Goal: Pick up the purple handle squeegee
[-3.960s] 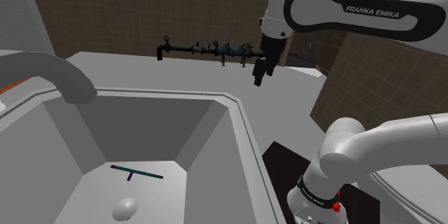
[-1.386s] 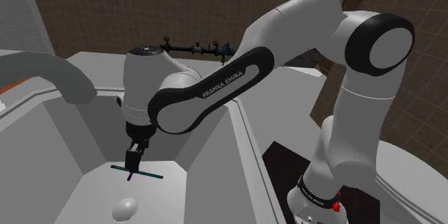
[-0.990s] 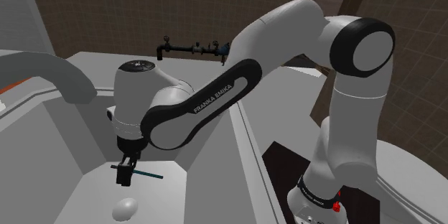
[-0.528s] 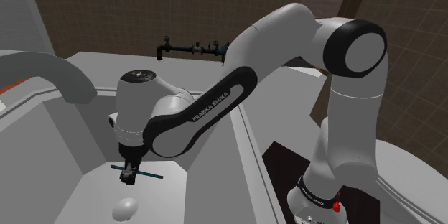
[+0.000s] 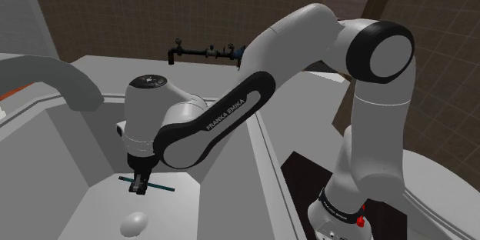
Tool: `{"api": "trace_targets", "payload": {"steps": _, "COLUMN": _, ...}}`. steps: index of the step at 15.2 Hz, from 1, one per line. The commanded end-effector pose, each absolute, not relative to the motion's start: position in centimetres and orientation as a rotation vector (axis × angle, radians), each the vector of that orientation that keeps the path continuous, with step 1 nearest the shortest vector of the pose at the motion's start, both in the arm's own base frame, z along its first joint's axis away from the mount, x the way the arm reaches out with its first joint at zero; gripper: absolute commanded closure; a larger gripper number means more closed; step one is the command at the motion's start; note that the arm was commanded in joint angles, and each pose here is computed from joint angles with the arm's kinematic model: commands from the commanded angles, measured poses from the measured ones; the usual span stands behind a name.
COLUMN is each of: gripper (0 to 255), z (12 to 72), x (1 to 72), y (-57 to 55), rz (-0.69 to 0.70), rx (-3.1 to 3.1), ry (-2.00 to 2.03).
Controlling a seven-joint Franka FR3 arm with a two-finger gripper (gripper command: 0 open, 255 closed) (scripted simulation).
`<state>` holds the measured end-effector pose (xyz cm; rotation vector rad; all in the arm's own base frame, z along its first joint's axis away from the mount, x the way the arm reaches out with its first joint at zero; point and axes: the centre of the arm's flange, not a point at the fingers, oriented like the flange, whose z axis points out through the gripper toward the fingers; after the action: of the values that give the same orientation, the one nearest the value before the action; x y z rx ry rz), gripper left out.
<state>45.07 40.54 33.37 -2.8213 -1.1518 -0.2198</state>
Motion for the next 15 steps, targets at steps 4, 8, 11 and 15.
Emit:
{"api": "trace_targets", "payload": {"steps": 4, "gripper": 255, "z": 35.5, "x": 45.0, "y": 40.5, "rz": -0.219, "rx": -2.821, "ry": -1.152}}
{"api": "trace_targets", "payload": {"steps": 8, "gripper": 255, "z": 37.6, "x": 45.0, "y": 40.5, "rz": -0.219, "rx": -2.821, "ry": -1.152}}
{"api": "trace_targets", "payload": {"steps": 11, "gripper": 255, "z": 39.2, "x": 45.0, "y": 40.5, "rz": -0.219, "rx": -2.821, "ry": -1.152}}
{"api": "trace_targets", "payload": {"steps": 15, "gripper": 255, "z": 41.3, "x": 45.0, "y": 40.5, "rz": -0.219, "rx": -2.821, "ry": -1.152}}
